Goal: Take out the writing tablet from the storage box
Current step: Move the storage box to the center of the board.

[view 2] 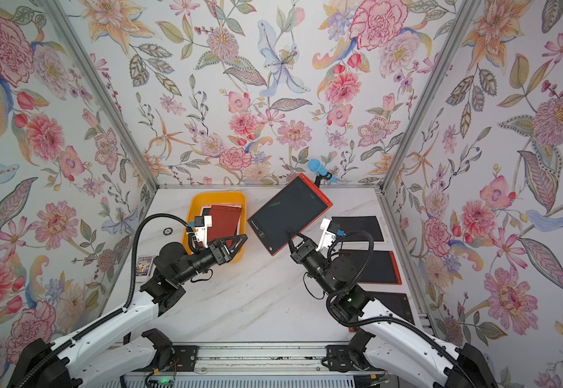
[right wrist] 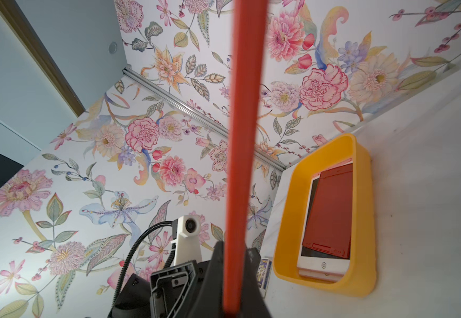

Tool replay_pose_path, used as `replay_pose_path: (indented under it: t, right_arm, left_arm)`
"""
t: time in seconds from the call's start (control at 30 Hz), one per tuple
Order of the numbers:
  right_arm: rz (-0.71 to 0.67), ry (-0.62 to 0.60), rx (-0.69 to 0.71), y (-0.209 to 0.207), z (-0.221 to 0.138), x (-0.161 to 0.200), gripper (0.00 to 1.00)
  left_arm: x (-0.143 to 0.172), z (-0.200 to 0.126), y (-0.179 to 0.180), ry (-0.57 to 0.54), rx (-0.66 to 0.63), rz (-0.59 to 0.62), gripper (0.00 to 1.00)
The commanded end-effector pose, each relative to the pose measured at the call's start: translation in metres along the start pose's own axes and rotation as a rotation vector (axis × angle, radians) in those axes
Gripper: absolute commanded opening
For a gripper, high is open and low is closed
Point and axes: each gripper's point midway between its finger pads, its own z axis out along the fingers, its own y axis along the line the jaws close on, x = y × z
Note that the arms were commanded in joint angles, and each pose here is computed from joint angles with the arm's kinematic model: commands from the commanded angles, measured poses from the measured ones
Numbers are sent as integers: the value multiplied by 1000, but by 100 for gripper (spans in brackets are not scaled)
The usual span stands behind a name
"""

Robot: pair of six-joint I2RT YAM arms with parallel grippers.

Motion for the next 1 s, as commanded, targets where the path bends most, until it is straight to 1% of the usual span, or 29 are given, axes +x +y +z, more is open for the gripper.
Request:
replay_pose_path:
  t: [0.0,0.27,0.33,0.43,0.53,0.67,0.8,0.9,0.97]
  right_arm:
    - [68,-72,-82,21,0,-13,4]
    - [98,-60,-62,14,7,0,4]
    - [101,-61,-62,14,8,3,4]
    - [107,-60,-65,14,9,7,4]
    - [117,-65,-71,14,9,11,5]
    - [132,-84,-79,13,7,12,5]
    - [142,-103,-77,8,5,11,7]
    - [139,-117,-70,5,2,9,12]
    - [133,-122,-61,4,0,8,18]
  left_arm:
    - [-16,9,-27,-62,108,-6,97]
    - [-20,26,-52,-66,210,-14,93]
    - [-19,30,-58,-60,227,-13,90]
    - [-19,36,-60,-57,240,-22,82]
    - [-18,42,-64,-49,264,-37,73]
    - [-17,48,-66,-42,283,-50,58]
    - [-18,50,-69,-42,289,-54,39]
    - [-20,52,-72,-37,299,-50,26]
    - [-20,55,-75,-26,306,-46,19]
